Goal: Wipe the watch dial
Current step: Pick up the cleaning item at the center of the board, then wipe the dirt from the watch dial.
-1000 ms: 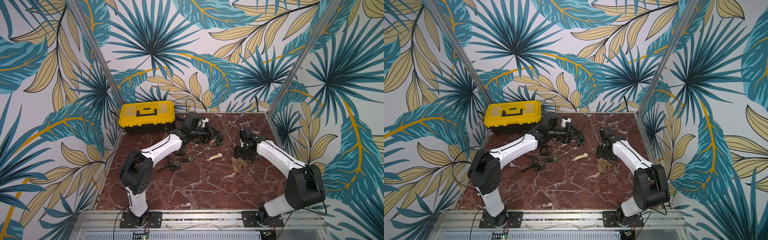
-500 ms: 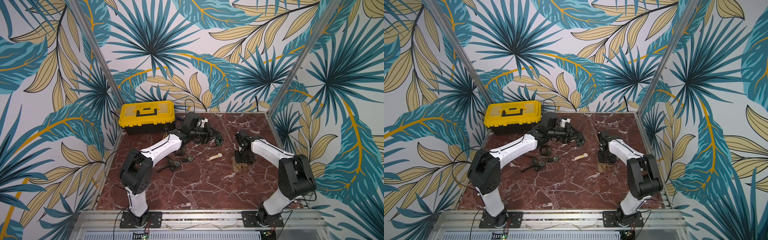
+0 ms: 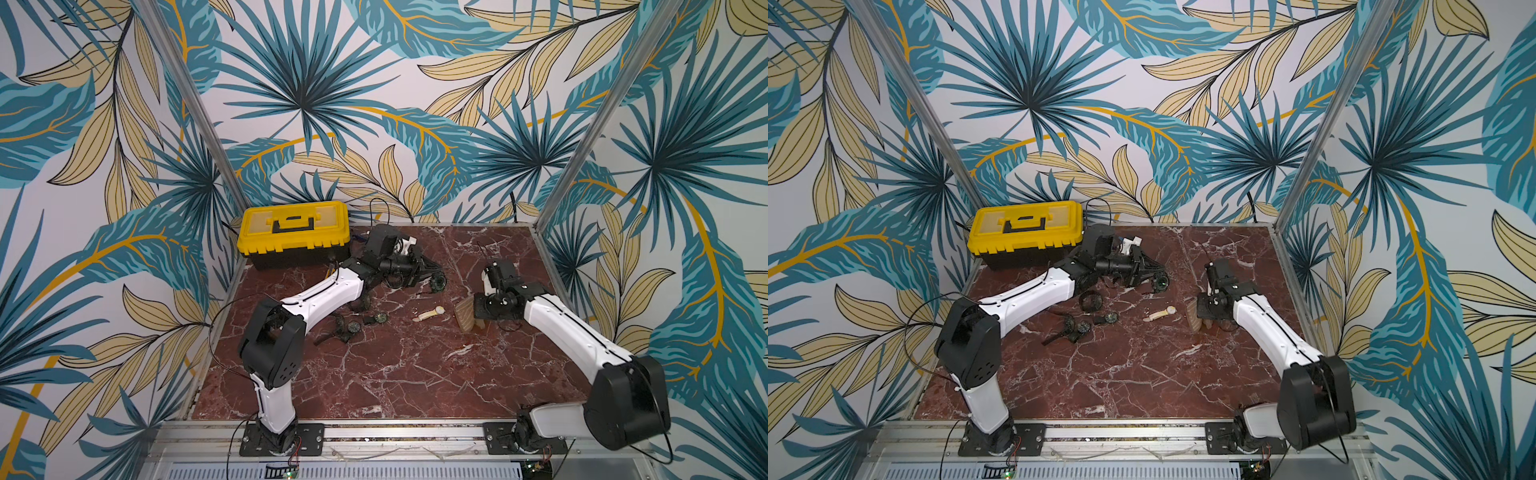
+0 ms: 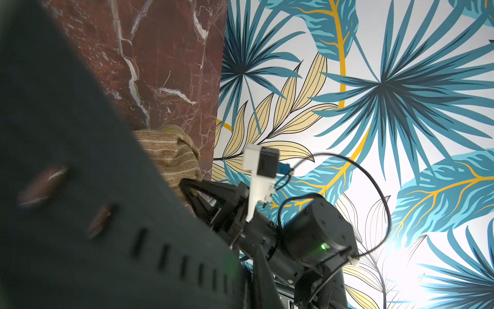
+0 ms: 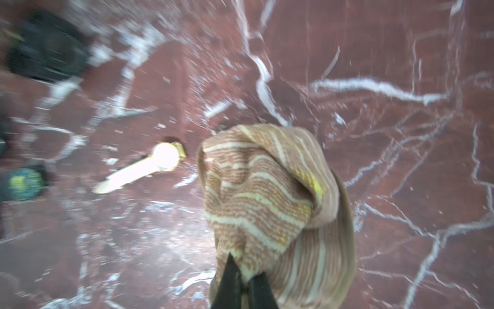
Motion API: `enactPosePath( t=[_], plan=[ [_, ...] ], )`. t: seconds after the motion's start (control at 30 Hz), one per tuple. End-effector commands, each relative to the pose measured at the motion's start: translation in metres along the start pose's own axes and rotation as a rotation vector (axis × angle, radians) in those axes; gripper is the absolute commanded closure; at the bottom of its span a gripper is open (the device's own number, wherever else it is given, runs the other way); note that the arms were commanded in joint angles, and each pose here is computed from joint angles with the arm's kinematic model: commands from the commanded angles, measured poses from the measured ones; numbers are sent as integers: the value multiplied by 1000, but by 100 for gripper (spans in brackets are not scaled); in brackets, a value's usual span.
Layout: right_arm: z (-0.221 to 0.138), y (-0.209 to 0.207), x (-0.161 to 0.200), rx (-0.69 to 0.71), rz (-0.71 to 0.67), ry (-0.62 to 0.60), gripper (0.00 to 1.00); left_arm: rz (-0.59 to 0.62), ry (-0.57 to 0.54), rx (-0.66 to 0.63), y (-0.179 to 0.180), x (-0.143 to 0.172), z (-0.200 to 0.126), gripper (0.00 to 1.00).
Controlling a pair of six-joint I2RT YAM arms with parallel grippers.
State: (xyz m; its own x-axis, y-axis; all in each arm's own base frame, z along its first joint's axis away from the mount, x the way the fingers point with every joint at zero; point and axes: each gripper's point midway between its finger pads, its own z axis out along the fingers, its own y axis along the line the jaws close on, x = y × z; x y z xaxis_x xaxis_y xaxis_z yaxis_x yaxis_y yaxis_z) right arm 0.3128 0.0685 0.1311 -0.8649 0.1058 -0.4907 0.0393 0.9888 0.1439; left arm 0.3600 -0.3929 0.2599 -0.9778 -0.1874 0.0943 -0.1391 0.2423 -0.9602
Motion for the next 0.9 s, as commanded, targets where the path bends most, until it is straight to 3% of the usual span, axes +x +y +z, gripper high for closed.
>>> enactPosePath(
  t=[0.0,0.17,0.37,0.57,0.87],
  plan=[
    [-7,22,4,-157,-27,-77,100,56,15,47,-23,8,1,100],
    [-48,49,-7,-362,-28,-286,100,74,44,54,-30,18,16,100],
    [-92,63,-22,-489,-45,-487,100,79,56,33,-23,24,30,100],
    [-114,80,-31,-602,-66,-563,100,101,49,-2,-19,28,34,100],
    [-122,104,-31,-613,-190,-569,100,127,29,-29,-23,31,34,100]
  ],
)
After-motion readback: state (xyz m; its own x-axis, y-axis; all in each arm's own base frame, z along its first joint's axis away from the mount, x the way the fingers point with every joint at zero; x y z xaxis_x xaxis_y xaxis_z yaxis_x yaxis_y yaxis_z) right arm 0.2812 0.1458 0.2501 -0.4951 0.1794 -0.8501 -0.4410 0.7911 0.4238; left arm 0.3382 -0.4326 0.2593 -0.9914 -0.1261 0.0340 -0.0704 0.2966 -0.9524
